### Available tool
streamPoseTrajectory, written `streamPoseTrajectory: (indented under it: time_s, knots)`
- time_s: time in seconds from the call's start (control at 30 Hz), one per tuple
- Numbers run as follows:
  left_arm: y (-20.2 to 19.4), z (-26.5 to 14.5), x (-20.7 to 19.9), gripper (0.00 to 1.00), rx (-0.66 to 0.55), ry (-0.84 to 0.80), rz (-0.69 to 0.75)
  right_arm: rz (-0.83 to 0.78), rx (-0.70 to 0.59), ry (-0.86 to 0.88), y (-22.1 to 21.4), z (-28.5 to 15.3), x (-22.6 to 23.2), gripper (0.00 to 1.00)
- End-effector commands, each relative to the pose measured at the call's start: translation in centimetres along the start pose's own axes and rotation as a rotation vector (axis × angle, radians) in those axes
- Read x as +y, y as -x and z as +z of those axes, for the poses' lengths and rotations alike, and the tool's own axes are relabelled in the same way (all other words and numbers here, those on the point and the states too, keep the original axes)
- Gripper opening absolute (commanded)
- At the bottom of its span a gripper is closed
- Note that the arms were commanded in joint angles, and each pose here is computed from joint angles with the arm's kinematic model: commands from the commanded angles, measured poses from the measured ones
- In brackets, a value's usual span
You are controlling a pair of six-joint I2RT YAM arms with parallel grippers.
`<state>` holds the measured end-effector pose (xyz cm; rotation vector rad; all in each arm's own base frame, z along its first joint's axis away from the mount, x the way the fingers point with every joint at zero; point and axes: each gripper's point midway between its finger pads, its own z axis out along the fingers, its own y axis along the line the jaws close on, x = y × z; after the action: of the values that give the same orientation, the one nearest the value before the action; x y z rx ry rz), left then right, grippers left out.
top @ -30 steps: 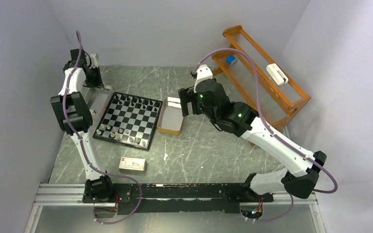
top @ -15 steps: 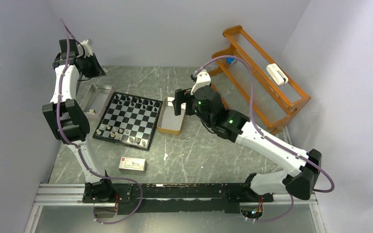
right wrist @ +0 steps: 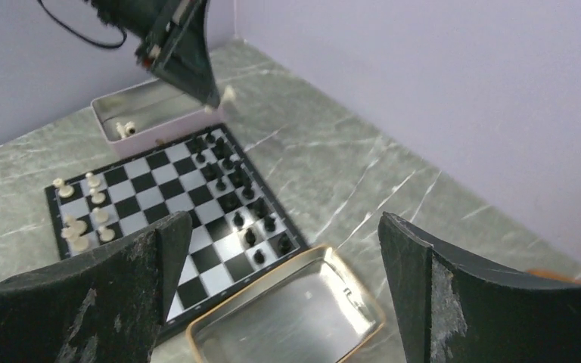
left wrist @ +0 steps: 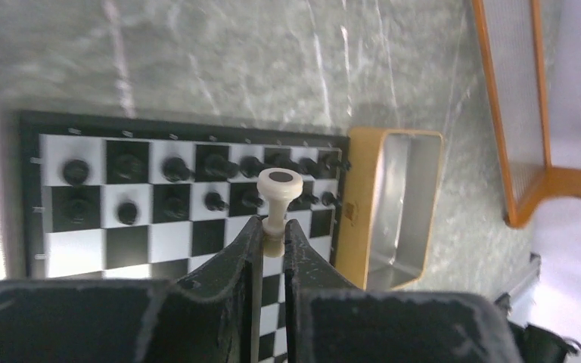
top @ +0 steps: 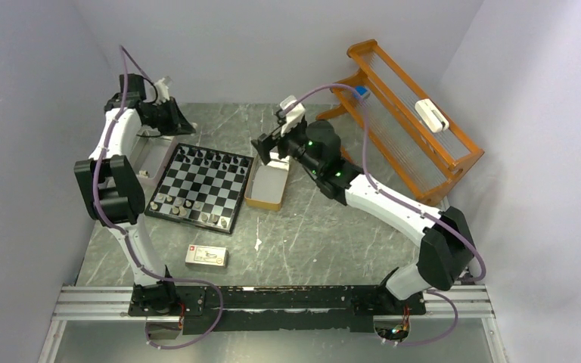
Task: Set up the chess pieces on the board
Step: Place the chess piece on the chessboard.
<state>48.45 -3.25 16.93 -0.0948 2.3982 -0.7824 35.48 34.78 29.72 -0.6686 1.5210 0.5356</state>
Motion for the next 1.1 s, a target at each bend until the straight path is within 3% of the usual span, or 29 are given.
streamPoseTrajectory:
  time_s: [0.0,0.13,0.3,0.37,0.47,0.53,0.77,1.07]
  knots:
    - [-2.6,-0.1,-4.8,0.05,0.082,-0.122,0.034,-0.13,-0.182,0.135,4.1,-0.3,-0.6,0.98]
    - [-6.5,0.9,-7.6,0.05,0.183,-0.194,0.05,-0.394,-0.271,0.286,1.8,-2.4,1.2,0.99]
    - [-10.5,0.7,-11.9,0.05,0.268,-0.293,0.095,-0.624,-0.177,0.414,-1.7,-1.8,2.1,0.99]
    - [-11.4,-0.1,-13.6,0.05,0.272,-0.365,0.092,-0.705,-0.159,0.475,-2.4,-1.6,2.6,0.91]
    - [-12.2,-1.0,-15.1,0.05,0.265,-0.38,0.117,-0.798,-0.173,0.546,-3.1,-1.2,3.3,0.67]
    - [-13.1,-1.4,-16.2,0.05,0.289,-0.407,0.135,-0.837,-0.177,0.58,-3.6,-0.9,3.7,0.61]
    - [-15.5,-2.4,-18.2,0.05,0.328,-0.455,0.153,-0.984,-0.112,0.643,-6.9,-0.1,4.4,0.66]
    - [-17.6,-2.9,-19.5,0.05,0.366,-0.473,0.194,-1.137,-0.071,0.635,-7.2,1.5,5.5,0.63]
